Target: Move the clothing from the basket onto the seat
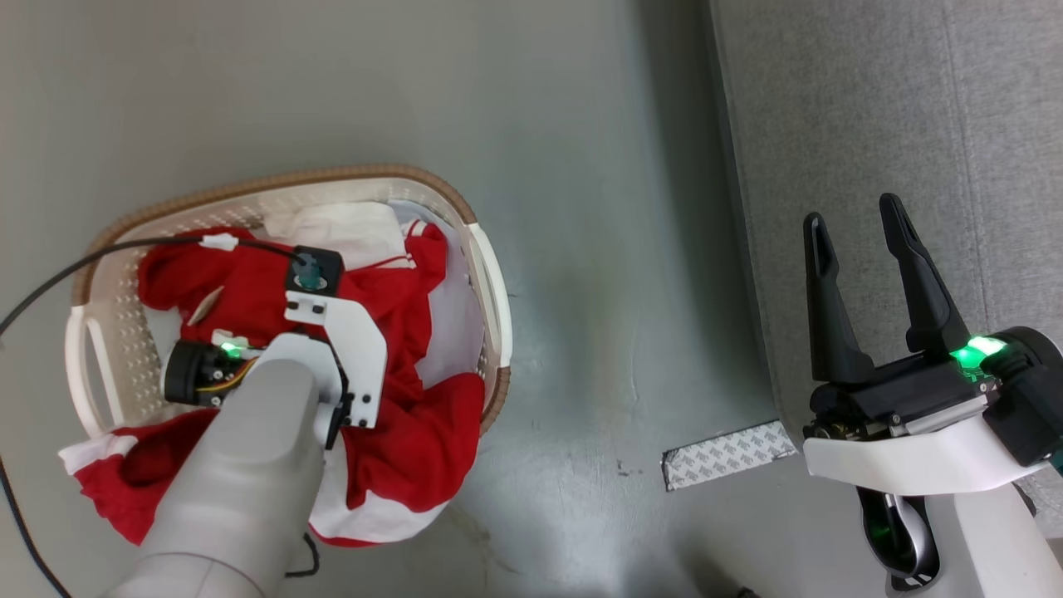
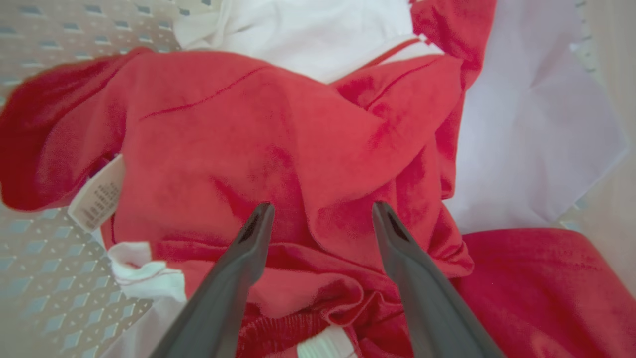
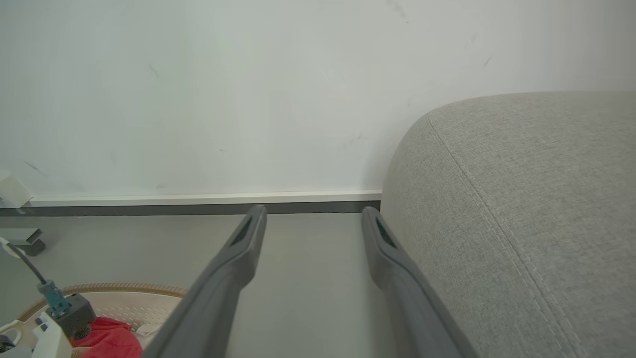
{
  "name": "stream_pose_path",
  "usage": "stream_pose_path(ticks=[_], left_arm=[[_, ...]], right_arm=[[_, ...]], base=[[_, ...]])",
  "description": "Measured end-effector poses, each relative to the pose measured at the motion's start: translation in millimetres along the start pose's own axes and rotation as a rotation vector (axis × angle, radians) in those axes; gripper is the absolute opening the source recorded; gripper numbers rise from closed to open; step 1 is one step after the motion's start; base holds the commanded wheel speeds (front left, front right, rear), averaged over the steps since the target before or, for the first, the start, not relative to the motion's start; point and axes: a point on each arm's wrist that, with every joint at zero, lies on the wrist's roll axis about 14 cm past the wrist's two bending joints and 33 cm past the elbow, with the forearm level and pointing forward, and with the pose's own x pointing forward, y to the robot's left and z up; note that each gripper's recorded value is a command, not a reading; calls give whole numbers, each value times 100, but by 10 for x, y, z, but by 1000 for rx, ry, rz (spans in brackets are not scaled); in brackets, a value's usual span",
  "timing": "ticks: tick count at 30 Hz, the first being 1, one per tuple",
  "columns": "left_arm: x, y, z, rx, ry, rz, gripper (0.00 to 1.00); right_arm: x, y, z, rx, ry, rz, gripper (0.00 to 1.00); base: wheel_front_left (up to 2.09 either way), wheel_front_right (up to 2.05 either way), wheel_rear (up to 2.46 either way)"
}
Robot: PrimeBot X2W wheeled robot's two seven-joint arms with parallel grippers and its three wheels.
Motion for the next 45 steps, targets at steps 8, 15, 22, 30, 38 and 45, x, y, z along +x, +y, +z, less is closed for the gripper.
stream_pose_path(ticks=[8,15,22,30,38,45], left_arm=[[206,-20,-70,29,33,-19,100],[414,-120,-158,33,53,-50,100],[361,-185,-10,46,-47,-61,0],[-139,-257,233,-73,-227,-116,0],[-987,-116,497,-173,-479,-101,0],[-1939,-21,825,-224,-757,-51,0]], right_arm=[[78,-28,-130,9,21,-2,100],[76,-124,-314,0,65,-26,100],[82,-163,-299,-1,60,-38,100],[-72,-129,-158,2,45,-47,100],[-450,-2,75,31,16,-44,100],[-786,104,429,34,-66,-20,100]], base=[[0,0,0],[0,0,0],[0,0,0],[0,0,0],[0,0,0],[0,0,0]])
